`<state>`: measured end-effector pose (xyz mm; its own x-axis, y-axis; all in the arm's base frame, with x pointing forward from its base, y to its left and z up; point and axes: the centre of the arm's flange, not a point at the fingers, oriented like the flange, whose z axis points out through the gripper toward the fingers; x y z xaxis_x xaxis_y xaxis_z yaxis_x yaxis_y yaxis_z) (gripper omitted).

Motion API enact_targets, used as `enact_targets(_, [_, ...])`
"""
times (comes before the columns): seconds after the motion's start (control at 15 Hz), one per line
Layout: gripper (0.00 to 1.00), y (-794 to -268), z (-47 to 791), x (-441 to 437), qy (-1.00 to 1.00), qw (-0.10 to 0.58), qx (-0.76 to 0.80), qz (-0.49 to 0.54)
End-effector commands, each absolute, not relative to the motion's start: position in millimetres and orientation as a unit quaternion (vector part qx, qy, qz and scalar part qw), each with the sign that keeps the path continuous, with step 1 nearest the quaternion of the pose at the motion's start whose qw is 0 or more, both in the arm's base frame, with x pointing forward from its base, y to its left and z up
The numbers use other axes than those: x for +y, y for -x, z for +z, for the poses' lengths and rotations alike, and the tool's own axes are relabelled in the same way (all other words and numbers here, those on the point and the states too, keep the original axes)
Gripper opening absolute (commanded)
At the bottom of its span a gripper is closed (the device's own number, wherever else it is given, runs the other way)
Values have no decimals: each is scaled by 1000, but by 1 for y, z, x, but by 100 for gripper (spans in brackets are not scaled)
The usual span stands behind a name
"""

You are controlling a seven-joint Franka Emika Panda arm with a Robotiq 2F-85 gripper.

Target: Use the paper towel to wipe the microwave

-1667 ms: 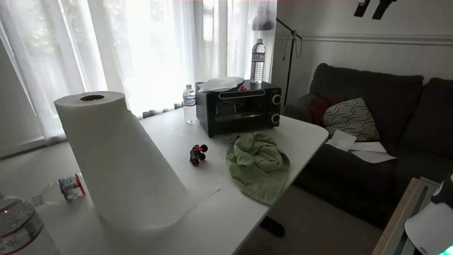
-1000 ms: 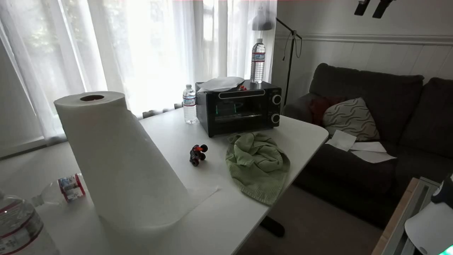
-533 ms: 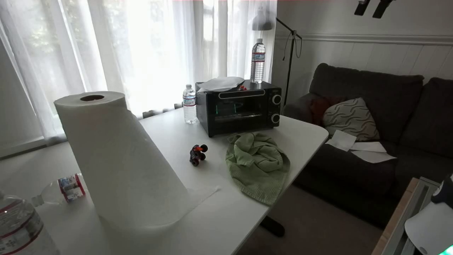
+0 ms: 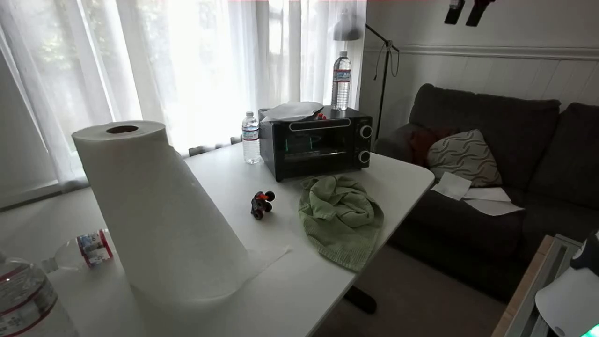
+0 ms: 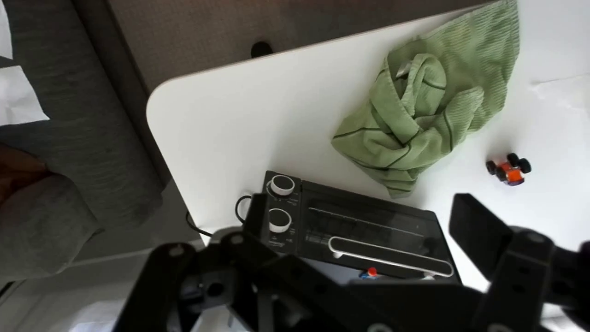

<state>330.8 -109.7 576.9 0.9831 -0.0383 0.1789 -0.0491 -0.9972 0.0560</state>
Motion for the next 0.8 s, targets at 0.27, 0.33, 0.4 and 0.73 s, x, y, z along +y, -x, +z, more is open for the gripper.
enact_targets(0.27, [100, -432, 576, -28, -993, 55, 57, 86])
enact_targets(0.33, [100, -447, 575, -26, -992, 58, 68, 94])
enact_targets(0.4, [100, -461, 574, -27, -991, 57, 74, 99])
enact_targets(0.73, [100, -518, 564, -48, -982, 47, 120, 137])
